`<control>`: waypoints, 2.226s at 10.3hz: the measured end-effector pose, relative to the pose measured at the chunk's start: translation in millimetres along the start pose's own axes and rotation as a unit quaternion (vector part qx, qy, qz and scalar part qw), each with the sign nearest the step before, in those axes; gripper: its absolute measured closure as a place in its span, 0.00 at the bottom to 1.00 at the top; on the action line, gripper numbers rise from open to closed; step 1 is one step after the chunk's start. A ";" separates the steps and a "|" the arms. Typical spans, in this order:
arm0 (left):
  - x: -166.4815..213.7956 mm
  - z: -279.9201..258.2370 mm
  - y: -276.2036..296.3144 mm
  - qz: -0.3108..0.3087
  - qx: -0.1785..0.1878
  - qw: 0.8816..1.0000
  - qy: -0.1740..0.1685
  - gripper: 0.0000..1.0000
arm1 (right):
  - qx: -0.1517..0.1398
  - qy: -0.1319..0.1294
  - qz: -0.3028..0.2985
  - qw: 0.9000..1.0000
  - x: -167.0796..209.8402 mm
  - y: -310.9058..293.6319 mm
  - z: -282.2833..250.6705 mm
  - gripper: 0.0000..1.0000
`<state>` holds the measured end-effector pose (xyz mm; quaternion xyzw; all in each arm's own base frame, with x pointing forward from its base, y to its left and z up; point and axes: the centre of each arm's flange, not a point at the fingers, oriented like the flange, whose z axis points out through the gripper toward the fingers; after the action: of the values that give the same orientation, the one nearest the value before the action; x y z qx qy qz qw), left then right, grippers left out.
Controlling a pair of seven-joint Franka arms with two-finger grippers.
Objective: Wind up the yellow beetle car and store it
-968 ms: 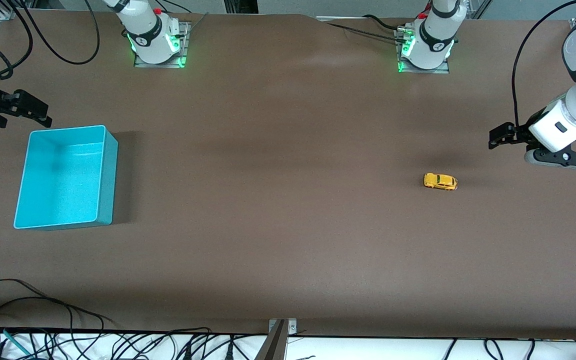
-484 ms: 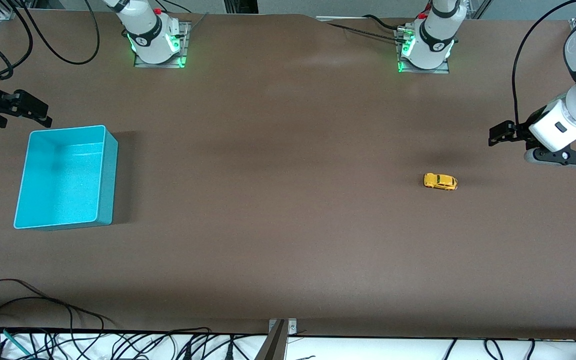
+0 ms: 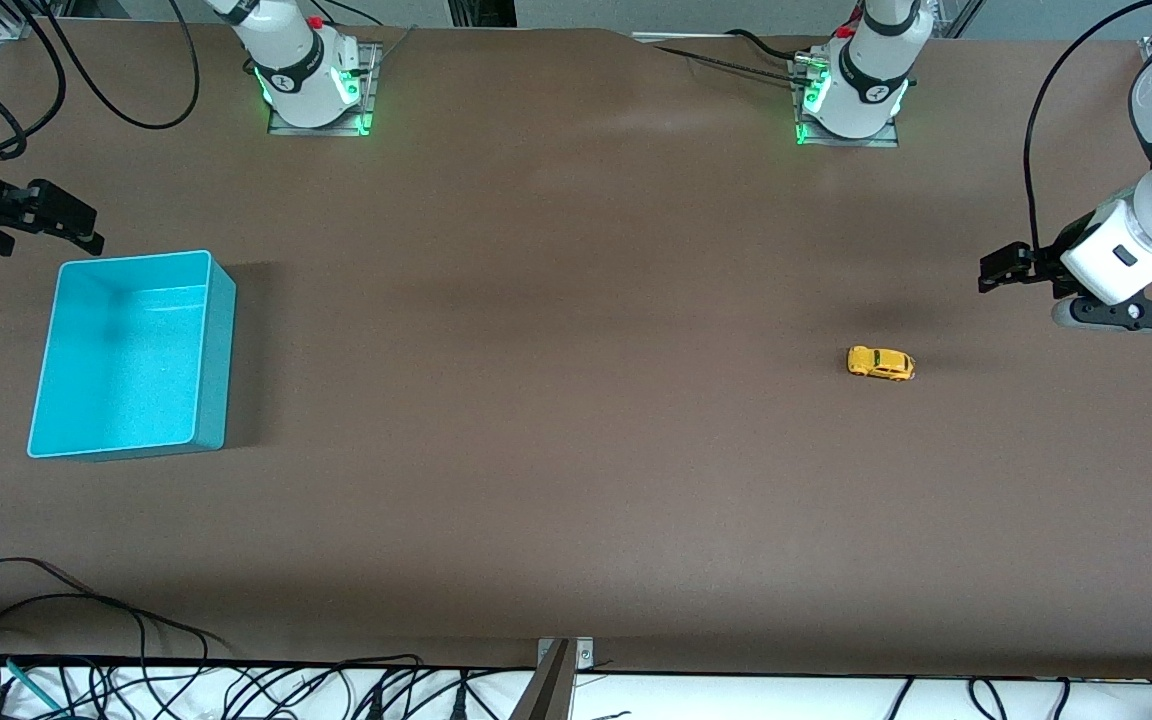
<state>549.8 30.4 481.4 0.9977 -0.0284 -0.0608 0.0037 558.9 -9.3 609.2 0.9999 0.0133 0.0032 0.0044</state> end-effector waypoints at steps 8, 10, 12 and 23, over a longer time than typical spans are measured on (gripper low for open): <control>2.0 5.5 -0.6 -0.018 0.000 1.000 -0.006 0.00 | 0.000 0.000 0.000 1.000 0.0 0.0 0.0 0.00; 1.4 6.4 -1.1 -0.025 0.000 1.000 -0.009 0.00 | 0.000 0.000 0.000 1.000 0.0 0.0 0.0 0.00; 1.1 17.5 -8.4 -0.064 -0.001 0.998 -0.023 0.00 | 0.000 0.000 0.000 1.000 0.0 0.0 0.1 0.00; 62.4 222.9 -5.1 -0.611 0.000 0.791 -0.039 0.00 | 0.000 0.000 0.001 1.000 0.1 0.8 0.3 0.00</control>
<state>584.9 31.1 252.6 0.8037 0.5873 -0.0890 -0.0356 559.1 -10.1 609.0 0.9999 0.0128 0.0029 0.0044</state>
